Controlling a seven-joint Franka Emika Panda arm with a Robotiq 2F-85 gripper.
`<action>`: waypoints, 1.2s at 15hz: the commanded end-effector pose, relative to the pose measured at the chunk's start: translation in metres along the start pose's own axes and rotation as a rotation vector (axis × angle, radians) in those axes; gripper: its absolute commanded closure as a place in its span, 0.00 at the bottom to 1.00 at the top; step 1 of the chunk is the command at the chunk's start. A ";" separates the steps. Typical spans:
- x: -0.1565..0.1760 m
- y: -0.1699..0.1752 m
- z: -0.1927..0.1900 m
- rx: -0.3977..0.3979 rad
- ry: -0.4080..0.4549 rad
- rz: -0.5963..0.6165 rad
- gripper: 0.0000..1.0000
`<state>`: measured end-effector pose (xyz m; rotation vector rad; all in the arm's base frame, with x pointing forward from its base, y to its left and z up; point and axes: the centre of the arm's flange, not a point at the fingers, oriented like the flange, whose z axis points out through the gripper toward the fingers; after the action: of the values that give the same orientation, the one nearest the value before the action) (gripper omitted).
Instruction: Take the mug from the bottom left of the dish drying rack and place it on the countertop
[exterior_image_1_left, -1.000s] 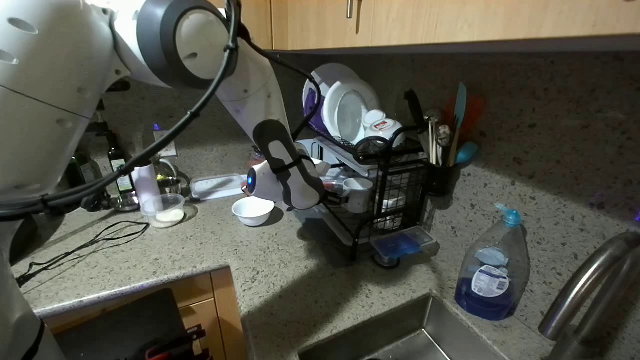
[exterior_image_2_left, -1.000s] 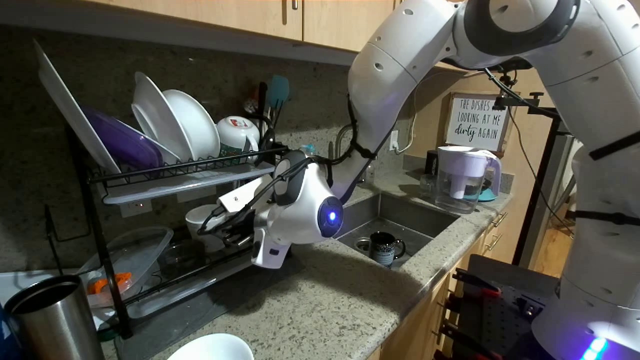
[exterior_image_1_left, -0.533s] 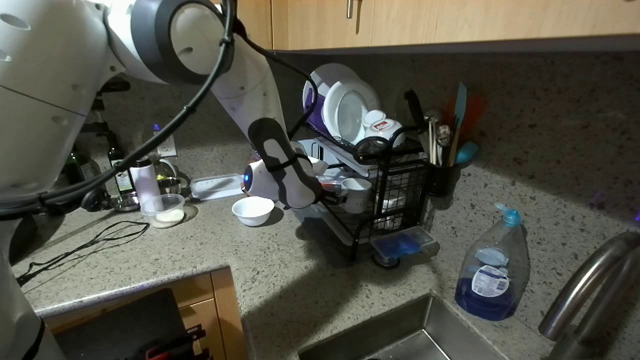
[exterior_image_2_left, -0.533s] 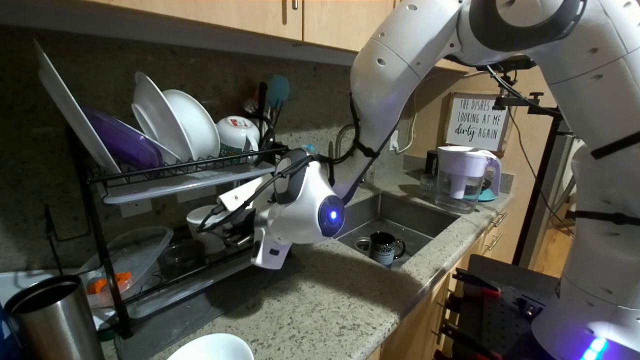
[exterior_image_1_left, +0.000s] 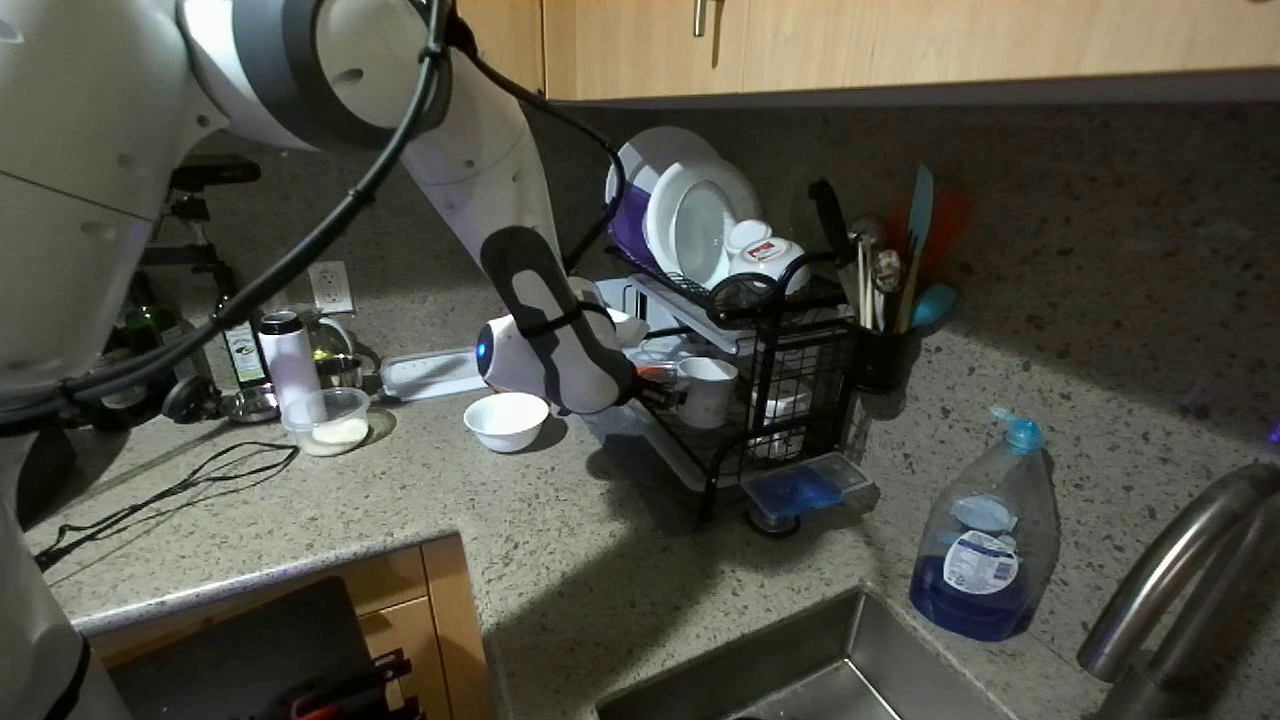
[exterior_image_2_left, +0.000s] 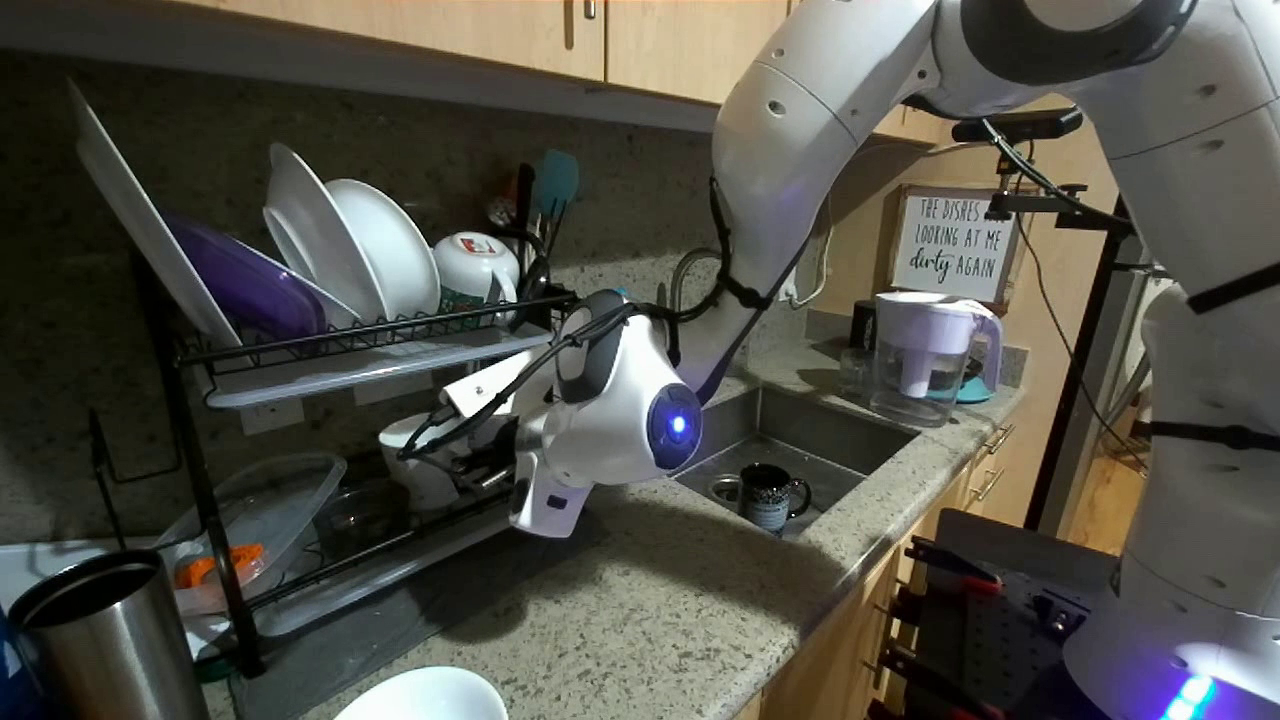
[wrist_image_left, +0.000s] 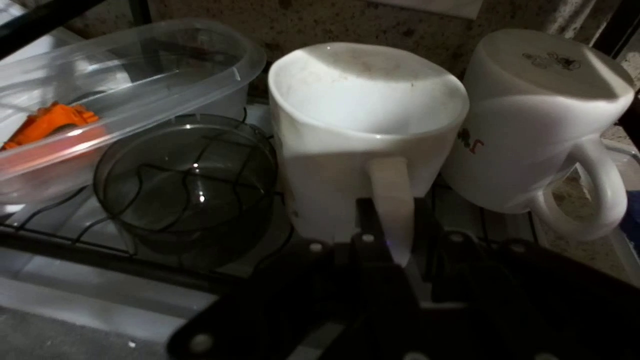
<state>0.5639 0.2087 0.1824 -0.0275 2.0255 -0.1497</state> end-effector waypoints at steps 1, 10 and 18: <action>-0.018 -0.003 -0.023 0.025 -0.039 -0.013 0.95; -0.014 0.002 -0.038 0.016 -0.054 -0.021 0.95; -0.013 0.001 -0.054 0.033 -0.085 -0.036 0.95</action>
<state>0.5348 0.2166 0.1922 -0.0587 1.9905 -0.1753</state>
